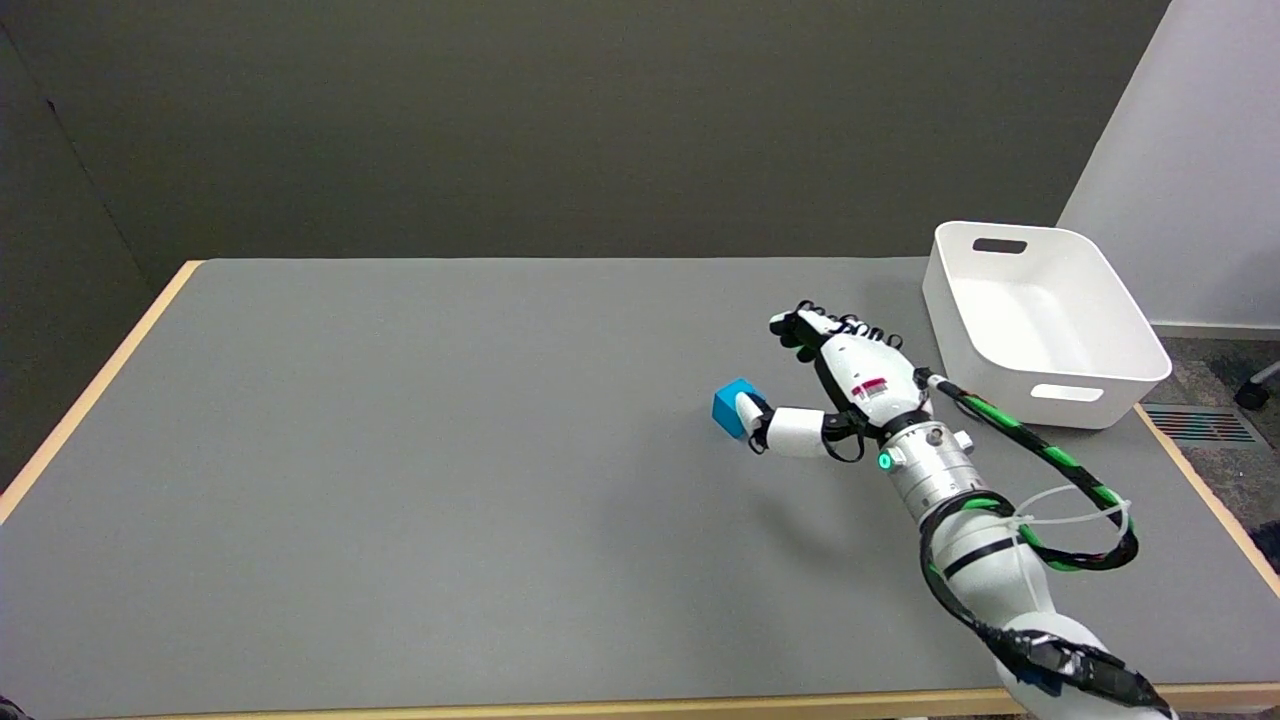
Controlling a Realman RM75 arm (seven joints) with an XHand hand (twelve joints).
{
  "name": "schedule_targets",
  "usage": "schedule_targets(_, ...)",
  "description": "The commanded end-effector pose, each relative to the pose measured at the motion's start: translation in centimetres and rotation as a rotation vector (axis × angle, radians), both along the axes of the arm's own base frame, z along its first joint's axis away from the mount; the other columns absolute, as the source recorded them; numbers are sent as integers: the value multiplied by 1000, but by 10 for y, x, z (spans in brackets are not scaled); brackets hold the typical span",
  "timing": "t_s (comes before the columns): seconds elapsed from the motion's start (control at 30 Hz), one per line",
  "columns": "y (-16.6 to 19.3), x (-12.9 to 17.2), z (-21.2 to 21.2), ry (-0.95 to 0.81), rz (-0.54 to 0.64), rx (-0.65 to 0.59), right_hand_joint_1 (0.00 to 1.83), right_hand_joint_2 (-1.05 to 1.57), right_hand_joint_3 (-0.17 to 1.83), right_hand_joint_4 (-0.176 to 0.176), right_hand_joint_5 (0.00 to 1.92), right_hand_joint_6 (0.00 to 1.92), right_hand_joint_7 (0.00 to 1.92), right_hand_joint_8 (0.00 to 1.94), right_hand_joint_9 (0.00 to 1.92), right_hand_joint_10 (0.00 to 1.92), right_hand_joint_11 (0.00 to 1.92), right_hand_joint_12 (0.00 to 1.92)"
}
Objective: Pick up blue wooden cube.
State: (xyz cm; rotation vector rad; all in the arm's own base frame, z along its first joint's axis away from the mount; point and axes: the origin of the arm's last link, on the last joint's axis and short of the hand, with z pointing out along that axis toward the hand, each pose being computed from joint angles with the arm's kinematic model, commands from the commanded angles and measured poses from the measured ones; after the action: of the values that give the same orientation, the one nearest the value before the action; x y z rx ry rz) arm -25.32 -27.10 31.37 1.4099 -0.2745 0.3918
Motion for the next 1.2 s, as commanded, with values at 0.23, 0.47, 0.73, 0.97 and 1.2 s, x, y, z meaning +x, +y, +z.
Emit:
schedule_targets(0.23,8,-43,-8,-81,-117,-305,578,656,806,-176,211,525,347,747,279,1061,155,1393)
schedule_targets(0.47,17,-33,-26,-85,-95,-341,567,666,798,-176,184,501,302,726,239,1028,126,1367)
schedule_targets(0.73,9,-35,-37,-45,-75,-296,549,675,794,-176,170,483,287,714,227,1014,119,1361)
schedule_targets(0.97,4,-28,-83,-43,-49,-289,547,677,794,-176,169,479,286,710,224,1011,118,1361)
schedule_targets(1.2,4,-41,-110,-50,-86,-319,547,678,795,-176,169,476,285,705,219,1006,117,1361)
